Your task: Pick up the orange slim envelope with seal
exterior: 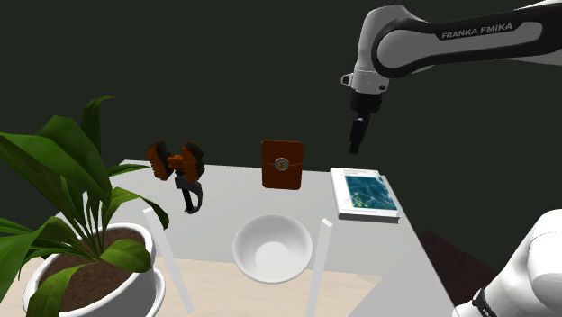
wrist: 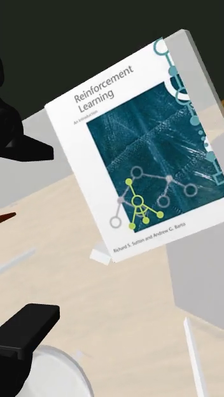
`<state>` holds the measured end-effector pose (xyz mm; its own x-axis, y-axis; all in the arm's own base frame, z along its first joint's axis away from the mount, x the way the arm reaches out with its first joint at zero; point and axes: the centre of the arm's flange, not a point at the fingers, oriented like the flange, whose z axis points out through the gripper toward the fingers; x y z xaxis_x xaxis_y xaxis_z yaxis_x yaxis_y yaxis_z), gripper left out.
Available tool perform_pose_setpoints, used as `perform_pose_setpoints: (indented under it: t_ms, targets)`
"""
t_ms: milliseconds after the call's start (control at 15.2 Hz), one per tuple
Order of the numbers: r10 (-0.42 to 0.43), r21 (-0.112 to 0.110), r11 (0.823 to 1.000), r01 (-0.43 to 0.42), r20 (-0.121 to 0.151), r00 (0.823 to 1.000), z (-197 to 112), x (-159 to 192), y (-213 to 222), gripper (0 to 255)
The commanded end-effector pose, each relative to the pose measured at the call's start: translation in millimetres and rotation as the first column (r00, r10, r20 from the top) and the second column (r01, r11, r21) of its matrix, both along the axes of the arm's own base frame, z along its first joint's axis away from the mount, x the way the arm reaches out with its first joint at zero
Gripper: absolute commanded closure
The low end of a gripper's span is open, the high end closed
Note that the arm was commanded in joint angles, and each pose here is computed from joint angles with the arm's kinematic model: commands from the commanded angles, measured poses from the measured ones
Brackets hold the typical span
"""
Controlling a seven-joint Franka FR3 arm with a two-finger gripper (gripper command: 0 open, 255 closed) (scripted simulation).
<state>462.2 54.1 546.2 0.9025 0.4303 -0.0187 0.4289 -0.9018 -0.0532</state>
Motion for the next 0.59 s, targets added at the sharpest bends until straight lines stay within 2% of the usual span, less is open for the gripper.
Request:
perform_pose_setpoints:
  t_ms: [0,264,528]
  targets:
    - [0.054,0.002,0.999,-0.054,0.005,0.999,-1.2,25.0,13.0,0]
    - [0.157,0.005,0.988,-0.157,0.015,0.987,-5.3,69.7,39.2,0]
    - [0.259,0.008,0.966,-0.259,0.025,0.966,-8.8,111.6,70.0,0]
